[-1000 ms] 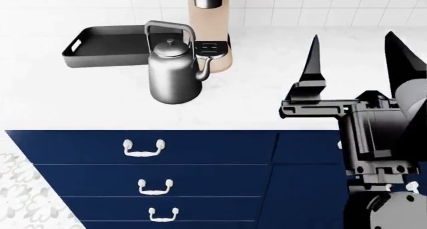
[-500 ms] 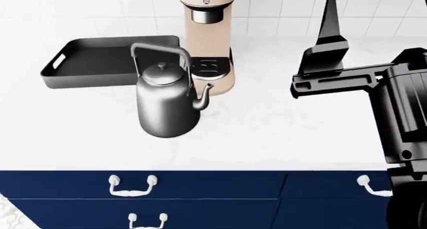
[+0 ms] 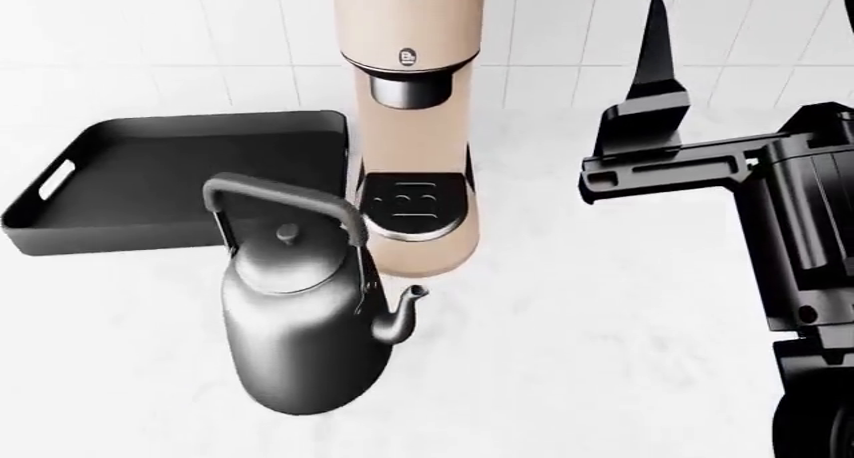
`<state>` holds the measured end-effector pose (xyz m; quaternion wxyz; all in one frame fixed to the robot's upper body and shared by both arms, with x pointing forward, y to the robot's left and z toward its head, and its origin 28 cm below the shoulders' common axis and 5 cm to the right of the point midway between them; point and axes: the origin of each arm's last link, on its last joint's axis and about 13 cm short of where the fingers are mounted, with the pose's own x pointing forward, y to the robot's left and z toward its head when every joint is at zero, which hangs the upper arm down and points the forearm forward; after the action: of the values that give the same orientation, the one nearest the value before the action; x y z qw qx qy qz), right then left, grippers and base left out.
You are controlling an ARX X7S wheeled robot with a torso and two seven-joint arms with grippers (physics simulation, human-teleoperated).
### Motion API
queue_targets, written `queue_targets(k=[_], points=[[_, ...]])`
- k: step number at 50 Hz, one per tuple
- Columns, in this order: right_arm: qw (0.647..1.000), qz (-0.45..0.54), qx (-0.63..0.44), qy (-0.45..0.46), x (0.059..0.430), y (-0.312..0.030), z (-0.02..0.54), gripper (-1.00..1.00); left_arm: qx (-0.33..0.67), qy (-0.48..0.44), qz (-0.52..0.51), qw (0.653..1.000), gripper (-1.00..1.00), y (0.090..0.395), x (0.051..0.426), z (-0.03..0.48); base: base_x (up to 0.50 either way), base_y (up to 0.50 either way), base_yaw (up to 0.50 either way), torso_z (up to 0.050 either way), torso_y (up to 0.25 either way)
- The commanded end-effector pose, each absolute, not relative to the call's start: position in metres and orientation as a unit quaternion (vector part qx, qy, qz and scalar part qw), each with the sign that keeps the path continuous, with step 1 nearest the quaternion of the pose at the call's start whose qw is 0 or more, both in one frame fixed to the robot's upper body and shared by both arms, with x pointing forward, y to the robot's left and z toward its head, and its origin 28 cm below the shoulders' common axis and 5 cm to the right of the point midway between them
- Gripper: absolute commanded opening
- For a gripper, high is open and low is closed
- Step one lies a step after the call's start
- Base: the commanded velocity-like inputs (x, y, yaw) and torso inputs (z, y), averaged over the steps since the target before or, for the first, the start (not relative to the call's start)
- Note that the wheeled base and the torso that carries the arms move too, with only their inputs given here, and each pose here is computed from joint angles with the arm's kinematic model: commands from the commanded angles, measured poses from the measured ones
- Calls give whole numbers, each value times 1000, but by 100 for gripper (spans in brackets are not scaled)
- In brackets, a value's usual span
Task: Pick the kettle from the counter and place it on the tray. Then pick the mug from the cabinet and place it on the tray. Then close the cabinet doors.
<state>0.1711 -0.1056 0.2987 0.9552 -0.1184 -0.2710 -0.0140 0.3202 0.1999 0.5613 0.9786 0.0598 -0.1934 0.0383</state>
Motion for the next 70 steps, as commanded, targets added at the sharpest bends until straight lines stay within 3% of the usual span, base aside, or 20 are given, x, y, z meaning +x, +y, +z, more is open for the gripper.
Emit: queue_targets(k=[1,14,34,35,51,62,70], points=[[955,-14,-119,-270,171,-105,298,100,58,-193,40,979,100,201,320,562,500,0,0,0,0],[955,-20,-113,-274,173,-106,294,100,53,-179,30,982,100,199,325,555,385,0,0,0,2],[959,-21,-113,-257,185,-105,280,100,41,8,47,998,100,204,374,468,0,0,0,0,0],[960,-20,-113,-257,185,-105,280,100,41,12,48,998,-100,205,375,466,0,0,0,0,0],[961,-20,-110,-254,187,-104,276,100,28,24,54,998,-100,211,376,457,-1,0,0,0,0],[961,-20,-107,-255,185,-105,276,100,15,-170,78,982,-100,217,347,518,0,0,0,0,0],[960,-17,-111,-256,180,-103,277,100,16,-214,78,974,-100,219,319,551,0,0,0,0,0]])
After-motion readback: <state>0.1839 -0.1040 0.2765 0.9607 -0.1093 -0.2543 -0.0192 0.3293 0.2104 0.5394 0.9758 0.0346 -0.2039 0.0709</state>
